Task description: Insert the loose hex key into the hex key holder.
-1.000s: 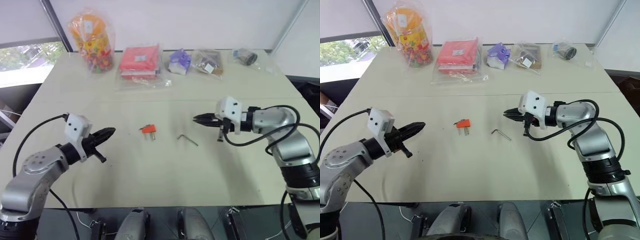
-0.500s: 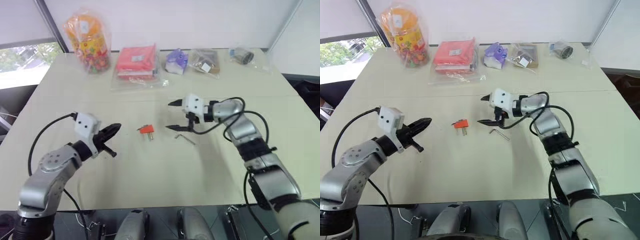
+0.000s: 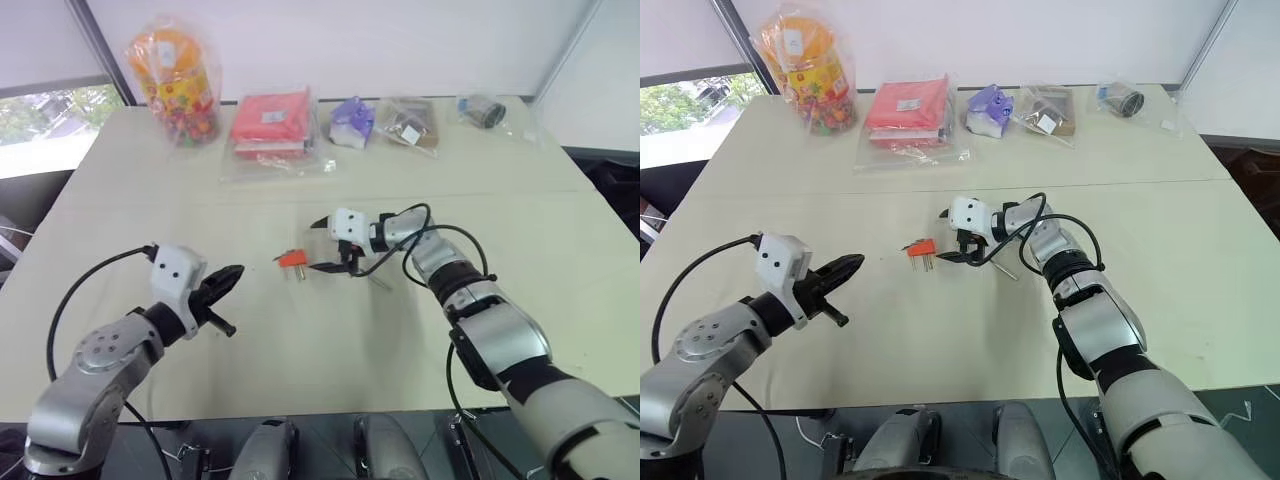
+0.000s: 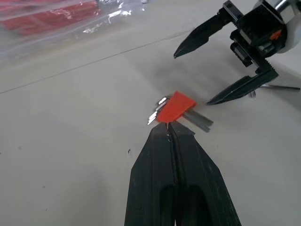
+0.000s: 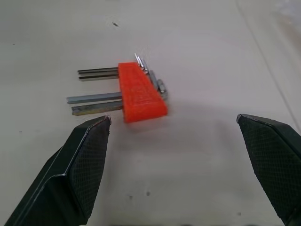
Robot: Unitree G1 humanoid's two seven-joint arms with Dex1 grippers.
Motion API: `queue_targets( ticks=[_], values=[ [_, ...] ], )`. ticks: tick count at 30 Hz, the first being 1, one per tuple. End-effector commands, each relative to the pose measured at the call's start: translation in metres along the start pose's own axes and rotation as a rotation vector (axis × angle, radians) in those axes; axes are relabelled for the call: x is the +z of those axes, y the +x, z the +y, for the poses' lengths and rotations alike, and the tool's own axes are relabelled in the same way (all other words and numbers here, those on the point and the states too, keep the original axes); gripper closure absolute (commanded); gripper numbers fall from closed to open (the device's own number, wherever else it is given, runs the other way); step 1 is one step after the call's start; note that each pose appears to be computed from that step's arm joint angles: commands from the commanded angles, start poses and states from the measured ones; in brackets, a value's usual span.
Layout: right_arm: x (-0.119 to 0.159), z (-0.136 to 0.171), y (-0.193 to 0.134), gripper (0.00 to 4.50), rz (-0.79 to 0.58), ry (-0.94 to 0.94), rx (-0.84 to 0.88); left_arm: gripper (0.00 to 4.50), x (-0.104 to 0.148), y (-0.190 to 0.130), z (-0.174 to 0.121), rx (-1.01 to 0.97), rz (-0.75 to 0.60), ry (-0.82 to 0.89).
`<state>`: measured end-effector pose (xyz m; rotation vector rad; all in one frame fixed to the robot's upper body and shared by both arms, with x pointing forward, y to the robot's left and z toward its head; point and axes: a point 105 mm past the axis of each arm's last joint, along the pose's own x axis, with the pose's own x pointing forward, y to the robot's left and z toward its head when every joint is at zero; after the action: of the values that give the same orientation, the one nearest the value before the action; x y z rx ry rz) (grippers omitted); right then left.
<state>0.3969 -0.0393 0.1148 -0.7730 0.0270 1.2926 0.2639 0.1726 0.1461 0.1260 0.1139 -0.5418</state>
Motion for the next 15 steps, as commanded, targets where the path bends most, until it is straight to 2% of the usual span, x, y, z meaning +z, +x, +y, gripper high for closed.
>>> queue_targets(
  ticks=[1,15],
  values=[
    [0.014,-0.008,0.004,0.04,-0.026,-0.061,-0.026,4.5,0.011,-0.006,0.0,0.005,-0.026,0.036],
    [0.012,0.01,0.02,0.04,-0.039,-0.062,0.005,4.5,0.01,-0.011,0.001,0.01,0.0,0.058]
  ],
)
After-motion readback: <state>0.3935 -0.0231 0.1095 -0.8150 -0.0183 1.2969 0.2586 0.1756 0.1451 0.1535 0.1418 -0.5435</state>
